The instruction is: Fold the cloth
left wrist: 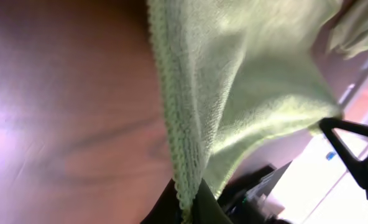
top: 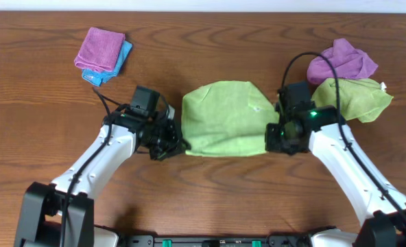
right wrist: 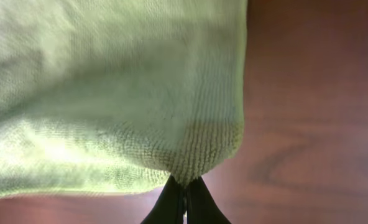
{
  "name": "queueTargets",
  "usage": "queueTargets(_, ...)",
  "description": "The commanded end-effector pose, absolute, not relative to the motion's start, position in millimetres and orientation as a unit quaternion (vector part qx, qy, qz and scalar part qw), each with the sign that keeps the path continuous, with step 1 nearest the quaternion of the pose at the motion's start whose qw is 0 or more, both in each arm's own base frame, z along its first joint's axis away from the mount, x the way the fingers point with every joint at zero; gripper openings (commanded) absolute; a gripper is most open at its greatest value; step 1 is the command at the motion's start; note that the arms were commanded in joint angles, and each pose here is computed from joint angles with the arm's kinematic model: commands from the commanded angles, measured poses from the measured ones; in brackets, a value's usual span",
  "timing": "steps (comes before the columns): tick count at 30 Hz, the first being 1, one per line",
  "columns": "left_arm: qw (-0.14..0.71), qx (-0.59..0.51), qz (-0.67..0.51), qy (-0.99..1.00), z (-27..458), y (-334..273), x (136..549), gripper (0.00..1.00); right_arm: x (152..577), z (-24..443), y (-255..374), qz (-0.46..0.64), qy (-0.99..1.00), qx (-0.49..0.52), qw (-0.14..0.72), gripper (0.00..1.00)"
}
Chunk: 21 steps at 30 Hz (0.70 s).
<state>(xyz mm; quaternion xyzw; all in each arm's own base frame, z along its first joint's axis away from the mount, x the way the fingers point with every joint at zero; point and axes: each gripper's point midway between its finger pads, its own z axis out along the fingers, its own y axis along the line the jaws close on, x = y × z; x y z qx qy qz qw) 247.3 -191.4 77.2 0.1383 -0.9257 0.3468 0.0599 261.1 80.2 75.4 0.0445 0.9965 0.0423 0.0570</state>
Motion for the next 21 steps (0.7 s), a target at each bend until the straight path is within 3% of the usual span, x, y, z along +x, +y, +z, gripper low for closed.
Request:
queueTargets(1, 0.043, 0.1, 0.326, -0.939, 79.3, -182.8, 242.3, 0.06, 253.0, 74.5, 64.1, -0.01, 0.998, 0.042, 0.052, 0.02)
queueTargets(3, 0.051, 0.096, 0.322, -0.941, 78.4, -181.3, 237.3, 0.06, 250.4, 75.2, 49.4, -0.05, 0.996, 0.056, 0.052, 0.02)
queueTargets(5, 0.055, 0.095, 0.318, -0.942, 77.4, -180.0, 234.7, 0.06, 251.7, 76.2, 41.9, -0.072, 0.994, 0.056, 0.058, 0.12)
queueTargets(7, 0.055, 0.096, 0.312, -0.943, 76.2, -178.3, 234.1, 0.06, 251.9, 76.4, 40.9, -0.075, 0.994, 0.056, 0.059, 0.32)
queueTargets(10, 0.056, 0.097, 0.309, -0.944, 75.5, -177.4, 233.5, 0.06, 249.5, 76.4, 40.3, -0.076, 0.994, 0.055, 0.054, 0.54)
queueTargets(15, 0.06, 0.099, 0.304, -0.946, 74.4, -175.7, 231.4, 0.06, 253.1, 76.5, 42.4, -0.071, 0.994, 0.049, 0.061, 0.6)
queueTargets(21, 0.061, 0.1, 0.304, -0.946, 74.4, -175.6, 231.0, 0.06, 308.7, 85.3, 81.3, 0.009, 0.985, -0.028, 0.167, 0.59)
